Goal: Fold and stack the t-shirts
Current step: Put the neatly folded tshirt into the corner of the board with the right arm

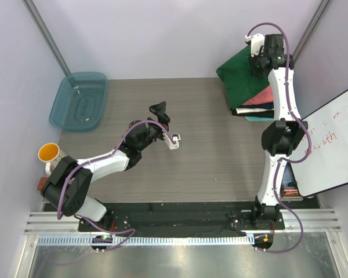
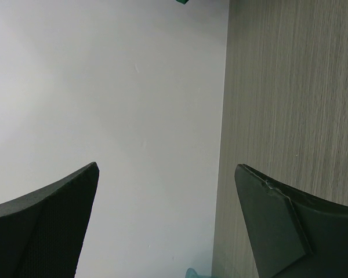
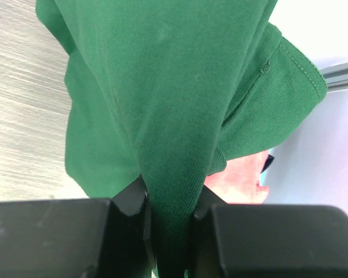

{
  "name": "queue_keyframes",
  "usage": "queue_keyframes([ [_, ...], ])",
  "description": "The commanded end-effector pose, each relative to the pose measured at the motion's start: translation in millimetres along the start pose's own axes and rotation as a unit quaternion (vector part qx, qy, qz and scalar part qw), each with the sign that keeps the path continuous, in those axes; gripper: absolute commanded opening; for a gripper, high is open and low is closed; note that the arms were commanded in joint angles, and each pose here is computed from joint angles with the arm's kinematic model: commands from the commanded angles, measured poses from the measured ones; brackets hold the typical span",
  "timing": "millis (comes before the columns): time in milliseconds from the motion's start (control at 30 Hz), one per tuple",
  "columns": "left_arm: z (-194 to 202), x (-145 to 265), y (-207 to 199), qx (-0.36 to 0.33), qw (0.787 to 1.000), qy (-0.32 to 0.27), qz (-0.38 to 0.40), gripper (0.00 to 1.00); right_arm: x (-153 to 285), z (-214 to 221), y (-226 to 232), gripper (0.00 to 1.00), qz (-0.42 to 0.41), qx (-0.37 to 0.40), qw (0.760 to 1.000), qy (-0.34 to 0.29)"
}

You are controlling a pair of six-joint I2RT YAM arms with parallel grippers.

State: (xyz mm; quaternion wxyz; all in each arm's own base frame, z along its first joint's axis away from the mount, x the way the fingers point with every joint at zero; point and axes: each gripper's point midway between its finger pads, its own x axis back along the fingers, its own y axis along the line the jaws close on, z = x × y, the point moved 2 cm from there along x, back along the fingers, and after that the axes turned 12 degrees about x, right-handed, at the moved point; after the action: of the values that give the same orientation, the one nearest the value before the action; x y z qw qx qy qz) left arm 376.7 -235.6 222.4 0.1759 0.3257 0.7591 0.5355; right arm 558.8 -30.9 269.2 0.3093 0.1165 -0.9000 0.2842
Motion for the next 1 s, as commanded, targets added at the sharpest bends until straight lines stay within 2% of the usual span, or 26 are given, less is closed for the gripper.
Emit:
queue_keyframes([
  [0,-8.2,-3.7,18.2,-0.008,1.0,-0.019,-0.02,1.0,33.4,-34.0,-51.3,0.01,0.088,0.012,0.994,-0.067],
  [233,-8.6,-2.9,16.4,-0.008,1.0,-0.02,-0.018,1.0,15.2,-8.6,-66.6,0.01,0.101,0.02,0.994,-0.039],
  [400,-8.3,-3.2,15.6,-0.009,1.0,-0.019,-0.016,1.0,-17.8,18.2,-75.8,0.01,0.111,0.041,0.993,-0.022],
  [433,-8.3,-3.2,15.6,-0.009,1.0,-0.019,-0.016,1.0,-28.5,30.4,-79.5,0.01,0.123,0.048,0.991,-0.001],
  [667,-8.2,-1.7,15.6,-0.01,1.0,-0.016,-0.014,1.0,-86.1,74.2,-94.8,0.02,0.171,0.051,0.983,0.043],
  [733,-9.1,-1.0,14.9,-0.009,1.0,-0.017,-0.012,1.0,-91.1,76.3,-104.7,0.09,0.2,0.055,0.977,0.045],
  [967,-9.4,0.7,16.9,-0.01,1.0,-0.011,-0.01,1.0,-86.4,95.1,-121.9,0.1,0.285,0.042,0.954,0.087],
])
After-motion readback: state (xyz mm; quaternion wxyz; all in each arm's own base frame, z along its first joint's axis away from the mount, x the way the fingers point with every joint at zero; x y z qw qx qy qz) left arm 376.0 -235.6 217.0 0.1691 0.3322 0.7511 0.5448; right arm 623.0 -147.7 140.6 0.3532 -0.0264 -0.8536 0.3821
